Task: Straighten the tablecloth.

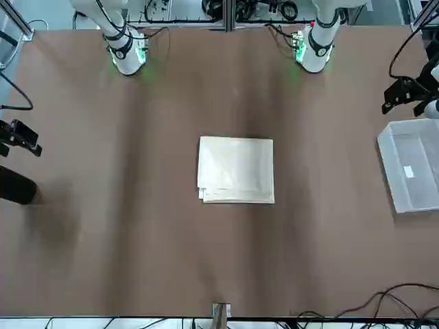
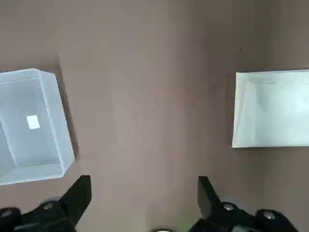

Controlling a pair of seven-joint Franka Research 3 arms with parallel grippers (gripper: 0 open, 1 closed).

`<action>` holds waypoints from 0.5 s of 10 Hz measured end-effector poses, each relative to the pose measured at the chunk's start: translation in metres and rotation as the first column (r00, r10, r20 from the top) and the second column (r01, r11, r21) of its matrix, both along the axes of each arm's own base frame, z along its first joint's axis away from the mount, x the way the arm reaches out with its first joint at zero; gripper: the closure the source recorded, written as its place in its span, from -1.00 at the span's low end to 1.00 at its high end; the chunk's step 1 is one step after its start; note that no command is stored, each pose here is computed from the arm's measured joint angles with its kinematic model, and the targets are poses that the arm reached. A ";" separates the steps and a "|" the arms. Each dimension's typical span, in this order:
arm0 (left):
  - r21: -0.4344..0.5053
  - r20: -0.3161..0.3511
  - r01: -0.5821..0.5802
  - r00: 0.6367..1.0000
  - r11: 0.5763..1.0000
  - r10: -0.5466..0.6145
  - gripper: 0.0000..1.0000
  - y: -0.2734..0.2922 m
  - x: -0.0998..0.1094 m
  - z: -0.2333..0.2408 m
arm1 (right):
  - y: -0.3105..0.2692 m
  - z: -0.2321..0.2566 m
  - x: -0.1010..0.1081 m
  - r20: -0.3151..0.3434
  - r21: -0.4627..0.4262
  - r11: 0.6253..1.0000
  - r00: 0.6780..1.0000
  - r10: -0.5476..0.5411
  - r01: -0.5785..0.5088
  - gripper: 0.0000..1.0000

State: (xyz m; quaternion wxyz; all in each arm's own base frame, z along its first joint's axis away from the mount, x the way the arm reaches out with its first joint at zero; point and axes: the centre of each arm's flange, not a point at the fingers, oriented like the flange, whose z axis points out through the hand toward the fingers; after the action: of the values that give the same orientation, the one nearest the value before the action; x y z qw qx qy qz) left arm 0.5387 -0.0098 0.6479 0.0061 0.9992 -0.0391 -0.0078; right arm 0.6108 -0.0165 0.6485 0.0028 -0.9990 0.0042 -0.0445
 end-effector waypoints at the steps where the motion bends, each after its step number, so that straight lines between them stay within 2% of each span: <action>1: 0.000 0.003 0.000 1.000 1.000 0.000 -0.95 0.000 0.000 0.000 | 0.000 0.000 0.000 -0.001 0.000 1.000 1.000 0.000 0.000 -1.00; 5: 0.000 0.011 0.000 1.000 1.000 0.000 -0.95 0.000 0.001 0.001 | 0.000 -0.002 0.000 -0.004 0.000 1.000 1.000 0.000 0.000 -1.00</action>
State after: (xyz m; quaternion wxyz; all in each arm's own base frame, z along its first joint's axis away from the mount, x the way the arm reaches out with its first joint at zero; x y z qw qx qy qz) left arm 0.5398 -0.0098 0.6490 0.0060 0.9992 -0.0390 -0.0024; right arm 0.6109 -0.0163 0.6463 0.0029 -0.9991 0.0041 -0.0423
